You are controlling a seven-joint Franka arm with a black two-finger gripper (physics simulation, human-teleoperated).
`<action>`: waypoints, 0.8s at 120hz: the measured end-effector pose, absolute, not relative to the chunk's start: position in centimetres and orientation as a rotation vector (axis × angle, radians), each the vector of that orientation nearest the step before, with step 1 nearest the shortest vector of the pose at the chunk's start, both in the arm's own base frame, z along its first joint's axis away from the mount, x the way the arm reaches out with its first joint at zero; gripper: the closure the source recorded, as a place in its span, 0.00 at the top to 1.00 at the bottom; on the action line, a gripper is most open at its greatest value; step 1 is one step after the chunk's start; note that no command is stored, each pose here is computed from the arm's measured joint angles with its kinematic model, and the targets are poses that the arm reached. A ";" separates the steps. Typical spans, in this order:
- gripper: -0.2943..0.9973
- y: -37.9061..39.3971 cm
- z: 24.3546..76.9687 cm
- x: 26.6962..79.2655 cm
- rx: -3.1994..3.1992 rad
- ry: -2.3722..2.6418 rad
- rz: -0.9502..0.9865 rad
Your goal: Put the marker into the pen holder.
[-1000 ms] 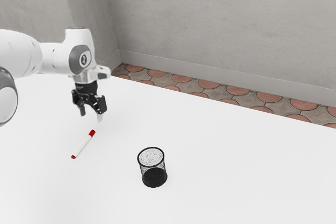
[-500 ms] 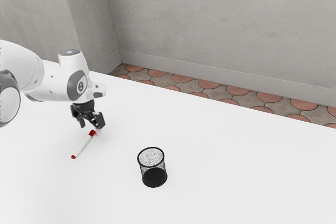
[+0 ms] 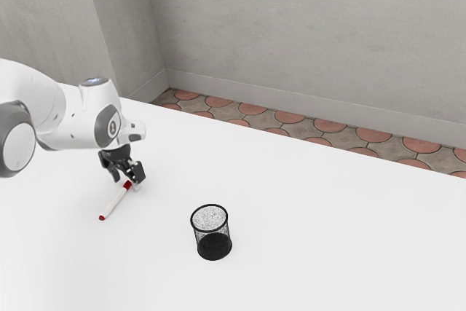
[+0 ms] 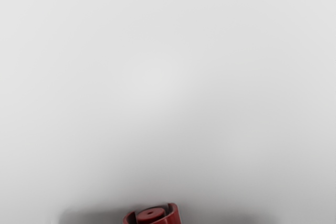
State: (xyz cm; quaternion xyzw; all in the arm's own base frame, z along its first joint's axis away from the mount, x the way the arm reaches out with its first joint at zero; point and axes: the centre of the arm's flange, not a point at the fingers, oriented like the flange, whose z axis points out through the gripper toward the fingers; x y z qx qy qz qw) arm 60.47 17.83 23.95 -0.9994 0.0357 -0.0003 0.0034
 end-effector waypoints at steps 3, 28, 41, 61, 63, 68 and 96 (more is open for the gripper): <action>0.69 17.8 23.9 60.5 -3.134 0.112 -0.003; 0.65 17.9 23.8 59.7 -3.144 0.111 -0.001; 0.60 17.9 24.1 59.7 -3.145 0.117 -0.007; 0.47 17.9 24.2 59.7 -3.145 0.125 -0.010; 0.46 17.9 24.2 59.7 -3.145 0.126 -0.011; 0.43 17.8 24.3 59.7 -3.145 0.128 -0.013; 0.29 17.8 24.3 59.5 -3.146 0.134 -0.009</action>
